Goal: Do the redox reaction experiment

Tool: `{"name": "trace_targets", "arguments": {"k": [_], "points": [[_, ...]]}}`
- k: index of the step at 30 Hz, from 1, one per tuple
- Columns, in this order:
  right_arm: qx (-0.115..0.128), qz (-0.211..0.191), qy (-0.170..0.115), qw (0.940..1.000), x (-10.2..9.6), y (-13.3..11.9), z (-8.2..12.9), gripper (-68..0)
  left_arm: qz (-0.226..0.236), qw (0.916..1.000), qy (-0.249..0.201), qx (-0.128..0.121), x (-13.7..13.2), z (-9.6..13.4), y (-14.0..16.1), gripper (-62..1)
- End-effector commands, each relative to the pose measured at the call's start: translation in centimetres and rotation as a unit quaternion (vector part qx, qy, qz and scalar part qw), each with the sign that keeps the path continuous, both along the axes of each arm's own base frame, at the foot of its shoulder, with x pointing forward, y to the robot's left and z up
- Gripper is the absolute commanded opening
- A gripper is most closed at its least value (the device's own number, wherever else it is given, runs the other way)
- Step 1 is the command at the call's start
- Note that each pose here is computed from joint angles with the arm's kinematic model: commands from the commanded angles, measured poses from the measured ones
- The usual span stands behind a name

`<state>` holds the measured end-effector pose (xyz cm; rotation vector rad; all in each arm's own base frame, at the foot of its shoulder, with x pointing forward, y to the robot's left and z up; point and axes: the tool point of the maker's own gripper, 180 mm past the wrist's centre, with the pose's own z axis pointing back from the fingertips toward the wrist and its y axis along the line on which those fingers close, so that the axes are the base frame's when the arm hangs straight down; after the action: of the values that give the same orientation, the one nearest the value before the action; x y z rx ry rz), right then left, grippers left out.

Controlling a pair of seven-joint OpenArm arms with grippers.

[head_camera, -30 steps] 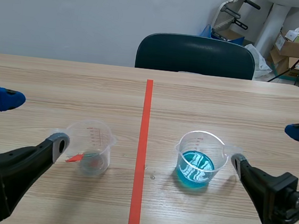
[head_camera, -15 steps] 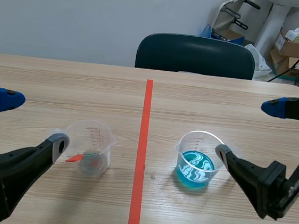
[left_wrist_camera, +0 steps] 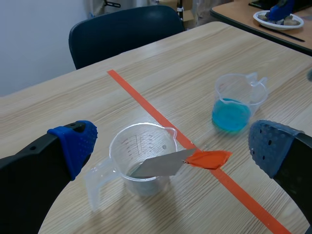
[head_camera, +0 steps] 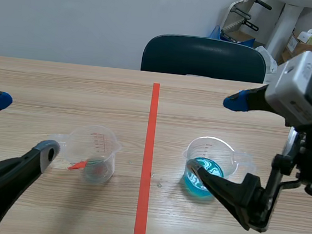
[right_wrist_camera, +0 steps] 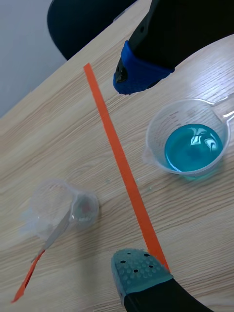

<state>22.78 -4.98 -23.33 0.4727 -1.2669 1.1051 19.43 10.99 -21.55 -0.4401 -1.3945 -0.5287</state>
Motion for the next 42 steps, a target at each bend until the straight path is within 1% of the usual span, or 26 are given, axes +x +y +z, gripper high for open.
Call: {"name": "trace_targets", "arguments": {"k": [1, 6, 8, 10, 12, 14, 16, 19, 20, 24, 26, 29, 31, 34, 36, 42], "points": [[0.001, 0.02, -0.014, 0.9997, 0.0, 0.7, 0.7, 0.4, 0.001, 0.9999, -0.009, -0.008, -0.4, 0.8, 0.2, 1.4], [-0.008, 0.056, -0.01, 0.9984, -0.1, 2.3, -0.6, 0.4, -0.003, 0.9999, -0.009, 0.011, -2.0, 0.4, 0.8, 1.4], [-0.006, 0.068, -0.005, 0.9976, -0.1, 2.9, -1.2, 0.4, -0.008, 0.9998, -0.007, 0.018, -2.8, 0.1, 0.9, 1.4], [0.001, 0.084, -0.006, 0.9964, -0.1, 3.5, -1.5, 0.4, -0.01, 0.9998, -0.004, 0.018, -3.5, 0.0, 1.0, 1.4], [0.014, 0.098, -0.01, 0.995, -0.1, 4.3, -1.7, 0.4, -0.014, 0.9997, -0.001, 0.022, -4.2, -0.3, 1.1, 1.4], [0.022, 0.112, -0.016, 0.9933, -0.1, 5.0, -2.0, 0.4, -0.012, 0.9998, 0.004, 0.017, -4.8, -0.4, 1.3, 1.4], [0.021, 0.13, -0.021, 0.9911, -0.4, 5.9, -2.7, 0.4, -0.012, 0.9998, 0.006, 0.012, -5.4, -0.4, 1.5, 1.4], [0.017, 0.158, -0.03, 0.9869, -1.0, 7.3, -3.6, 0.4, -0.019, 0.9996, 0.01, 0.016, -6.4, -0.5, 1.6, 1.4], [0.019, 0.166, -0.033, 0.9853, -1.2, 7.8, -3.8, 0.4, -0.02, 0.9996, 0.01, 0.017, -6.7, -0.5, 1.6, 1.4], [0.022, 0.2, -0.059, 0.9777, -1.9, 9.8, -4.0, 0.4, -0.012, 0.9998, 0.011, 0.013, -7.4, -0.4, 1.9, 1.4], [0.021, 0.202, -0.083, 0.9756, -1.7, 10.7, -3.9, 0.4, -0.009, 0.9999, 0.01, 0.009, -7.7, -0.4, 2.1, 1.4], [0.008, 0.202, -0.112, 0.9729, -1.2, 11.8, -4.1, 0.4, -0.004, 0.9999, 0.013, 0.008, -8.1, -0.7, 2.5, 1.4], [0.003, 0.21, -0.12, 0.9703, -1.1, 12.6, -4.3, 0.4, -0.004, 0.9998, 0.015, 0.01, -8.4, -1.0, 2.8, 1.4], [0.003, 0.221, -0.125, 0.9672, -1.1, 13.6, -4.3, 0.4, -0.007, 0.9997, 0.016, 0.016, -8.7, -1.4, 3.1, 1.4], [0.008, 0.225, -0.128, 0.9659, -1.1, 14.3, -4.2, 0.4, -0.006, 0.9997, 0.017, 0.018, -8.9, -1.7, 3.3, 1.4], [0.02, 0.221, -0.154, 0.963, -0.6, 15.5, -3.1, 0.4, 0.003, 0.9997, 0.018, 0.013, -9.1, -1.9, 3.9, 1.4]]}}
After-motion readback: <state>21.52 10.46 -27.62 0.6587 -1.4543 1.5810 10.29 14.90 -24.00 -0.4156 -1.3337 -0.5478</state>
